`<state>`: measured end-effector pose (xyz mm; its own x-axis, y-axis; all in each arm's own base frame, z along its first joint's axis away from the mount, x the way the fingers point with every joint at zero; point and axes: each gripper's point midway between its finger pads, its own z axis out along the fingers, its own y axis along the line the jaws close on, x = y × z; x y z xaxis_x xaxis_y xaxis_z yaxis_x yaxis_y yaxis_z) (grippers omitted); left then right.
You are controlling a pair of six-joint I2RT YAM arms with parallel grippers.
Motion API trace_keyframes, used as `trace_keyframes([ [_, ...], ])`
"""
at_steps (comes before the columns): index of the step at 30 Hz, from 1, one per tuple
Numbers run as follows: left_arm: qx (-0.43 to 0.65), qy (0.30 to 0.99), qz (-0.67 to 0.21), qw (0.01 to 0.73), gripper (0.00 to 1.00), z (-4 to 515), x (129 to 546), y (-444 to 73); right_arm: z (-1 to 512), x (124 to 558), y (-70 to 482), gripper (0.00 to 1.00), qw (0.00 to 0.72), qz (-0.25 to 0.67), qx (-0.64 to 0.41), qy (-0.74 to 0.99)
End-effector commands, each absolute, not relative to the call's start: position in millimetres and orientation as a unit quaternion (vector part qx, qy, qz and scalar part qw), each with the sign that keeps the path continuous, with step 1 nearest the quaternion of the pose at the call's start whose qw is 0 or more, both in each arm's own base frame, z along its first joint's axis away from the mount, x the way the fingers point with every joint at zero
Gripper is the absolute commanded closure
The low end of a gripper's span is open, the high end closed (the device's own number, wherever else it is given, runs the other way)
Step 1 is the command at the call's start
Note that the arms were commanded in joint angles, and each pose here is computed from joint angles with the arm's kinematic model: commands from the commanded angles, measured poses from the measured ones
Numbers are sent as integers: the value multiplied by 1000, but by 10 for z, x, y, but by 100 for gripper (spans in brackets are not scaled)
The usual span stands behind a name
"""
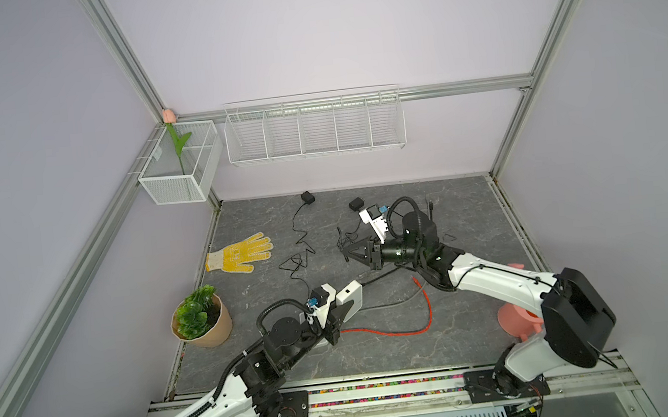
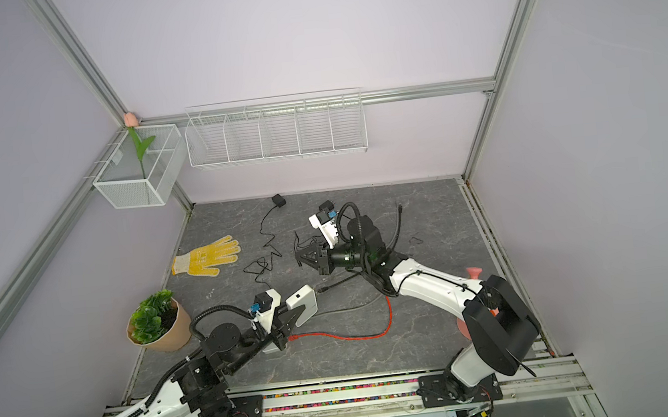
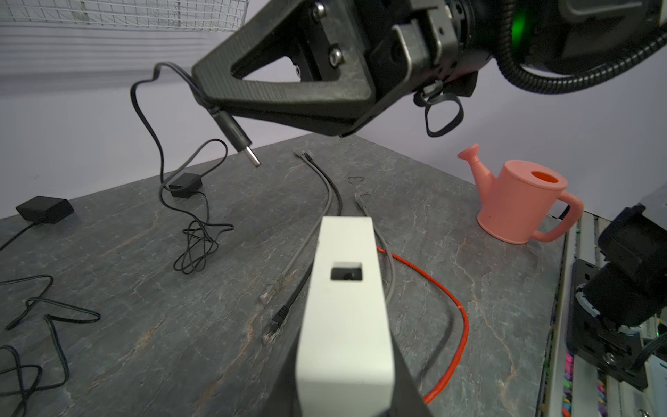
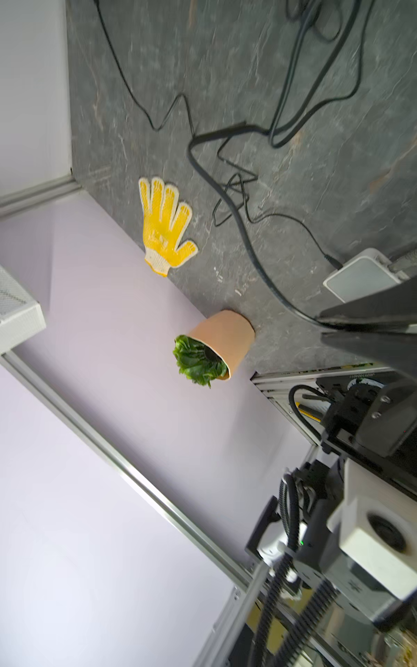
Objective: Insert the plug into the switch port
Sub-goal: 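Carry the black plug with the right gripper to the router's top port, then align the black plug tip into the router port with the right gripper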
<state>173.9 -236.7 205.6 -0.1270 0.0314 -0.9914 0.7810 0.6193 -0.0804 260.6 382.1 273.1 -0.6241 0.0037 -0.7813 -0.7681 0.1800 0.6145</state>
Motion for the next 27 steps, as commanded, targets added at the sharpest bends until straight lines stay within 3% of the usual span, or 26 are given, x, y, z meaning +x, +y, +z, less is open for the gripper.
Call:
trace_keyframes([
  [1,288,654,-313,626,100,2203,1779,-2341,3109,2335,3819,93,367,613,-312,626],
  [27,251,678,-314,615,100,2240,1871,-2324,2776,1979,3890,93,350,612,-336,625],
])
